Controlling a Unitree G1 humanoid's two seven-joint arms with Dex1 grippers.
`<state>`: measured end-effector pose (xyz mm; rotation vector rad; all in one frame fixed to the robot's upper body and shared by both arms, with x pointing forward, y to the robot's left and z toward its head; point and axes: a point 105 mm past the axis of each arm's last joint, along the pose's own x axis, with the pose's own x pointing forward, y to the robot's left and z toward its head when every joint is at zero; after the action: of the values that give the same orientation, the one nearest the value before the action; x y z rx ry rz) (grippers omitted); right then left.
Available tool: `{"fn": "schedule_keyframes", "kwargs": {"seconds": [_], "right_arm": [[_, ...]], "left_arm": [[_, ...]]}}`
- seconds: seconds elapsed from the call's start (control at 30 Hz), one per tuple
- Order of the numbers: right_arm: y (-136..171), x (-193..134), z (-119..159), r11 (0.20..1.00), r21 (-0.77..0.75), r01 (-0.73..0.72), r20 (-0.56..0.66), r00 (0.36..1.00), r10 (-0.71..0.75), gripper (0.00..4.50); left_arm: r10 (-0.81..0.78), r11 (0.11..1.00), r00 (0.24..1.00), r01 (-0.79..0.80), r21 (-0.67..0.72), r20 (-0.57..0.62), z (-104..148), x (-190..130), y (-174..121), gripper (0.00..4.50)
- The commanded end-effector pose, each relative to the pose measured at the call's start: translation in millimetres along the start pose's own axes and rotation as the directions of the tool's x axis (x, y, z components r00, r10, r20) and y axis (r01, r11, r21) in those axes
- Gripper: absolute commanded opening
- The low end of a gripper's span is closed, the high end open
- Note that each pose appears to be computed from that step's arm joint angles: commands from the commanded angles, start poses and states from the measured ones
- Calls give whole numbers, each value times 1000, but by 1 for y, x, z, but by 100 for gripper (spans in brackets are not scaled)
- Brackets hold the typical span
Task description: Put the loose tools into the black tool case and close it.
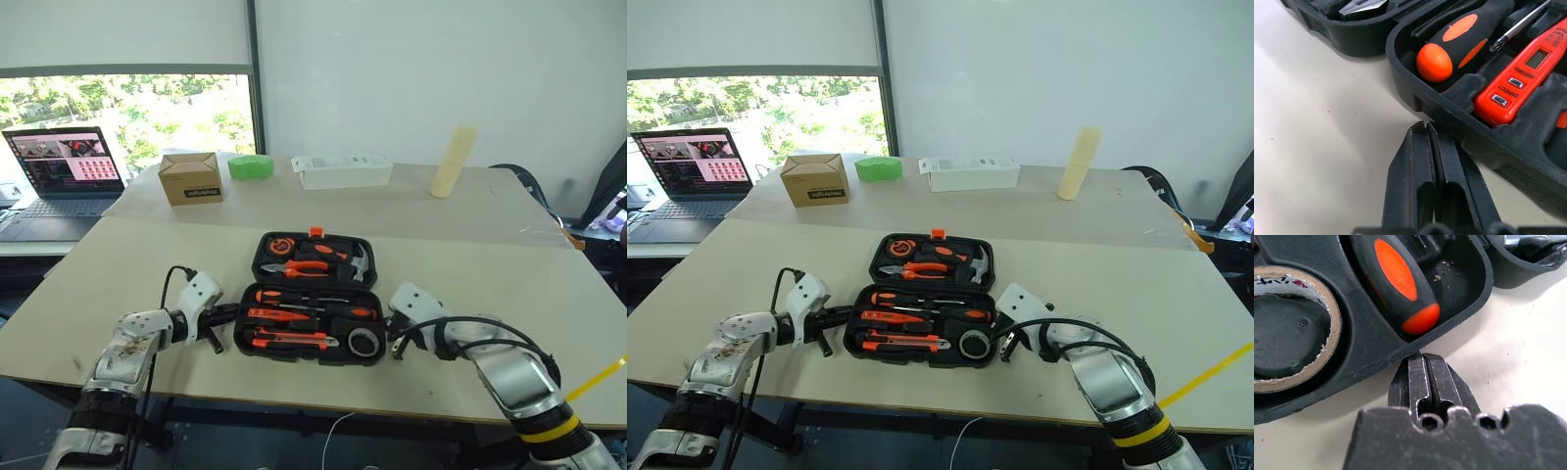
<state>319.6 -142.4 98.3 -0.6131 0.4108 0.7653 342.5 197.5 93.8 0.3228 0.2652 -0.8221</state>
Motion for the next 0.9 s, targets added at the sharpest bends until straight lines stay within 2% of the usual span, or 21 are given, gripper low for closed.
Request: {"fn": "schedule_keyframes", "kwargs": {"seconds": [0.03, 0.13, 0.2, 0.23, 0.33, 0.37, 0.43, 0.47, 0.6, 0.7, 0.9], "right_arm": [[-11, -18, 16, 1000, 14, -6, 92, 996, 4, 29], [-21, -34, 22, 994, 99, -53, 124, 991, 41, 112], [-31, -40, 28, 984, 164, -71, 152, 987, 46, 194], [-34, -42, 30, 977, 196, -80, 159, 986, 49, 217], [-51, -41, 45, 952, 289, -100, 191, 981, 45, 324], [-65, -35, 49, 923, 379, -72, 161, 987, 11, 358], [-81, -26, 56, 871, 489, -41, 119, 993, -20, 431], [-86, -22, 61, 852, 523, -37, 115, 993, -28, 446], [-109, 4, 60, 813, 578, 63, 5, 997, -80, 446], [-118, 18, 62, 778, 621, 99, -26, 994, -106, 446], [-114, 37, 64, 808, 583, 84, -44, 996, -73, 446]], "left_arm": [[42, 997, 999, -41, -72, 9, 8, -14, 14, 35], [74, 984, 997, -75, -162, -17, 17, -29, 31, 116], [38, 970, 999, -46, -237, -38, 26, -32, 35, 208], [29, 963, 999, -34, -268, -23, 31, -33, 36, 233], [27, 920, 999, -32, -390, -20, 49, -30, 48, 352], [52, 892, 998, -56, -448, -22, 57, -25, 57, 381], [75, 854, 997, -76, -514, -21, 67, -15, 66, 382], [80, 841, 997, -80, -536, -24, 70, -11, 69, 382], [138, 799, 988, -150, -582, -65, 79, 19, 76, 382], [151, 797, 984, -180, -577, -99, 77, 30, 77, 382], [201, 769, 973, -230, -596, -116, 72, 34, 84, 382]]}}
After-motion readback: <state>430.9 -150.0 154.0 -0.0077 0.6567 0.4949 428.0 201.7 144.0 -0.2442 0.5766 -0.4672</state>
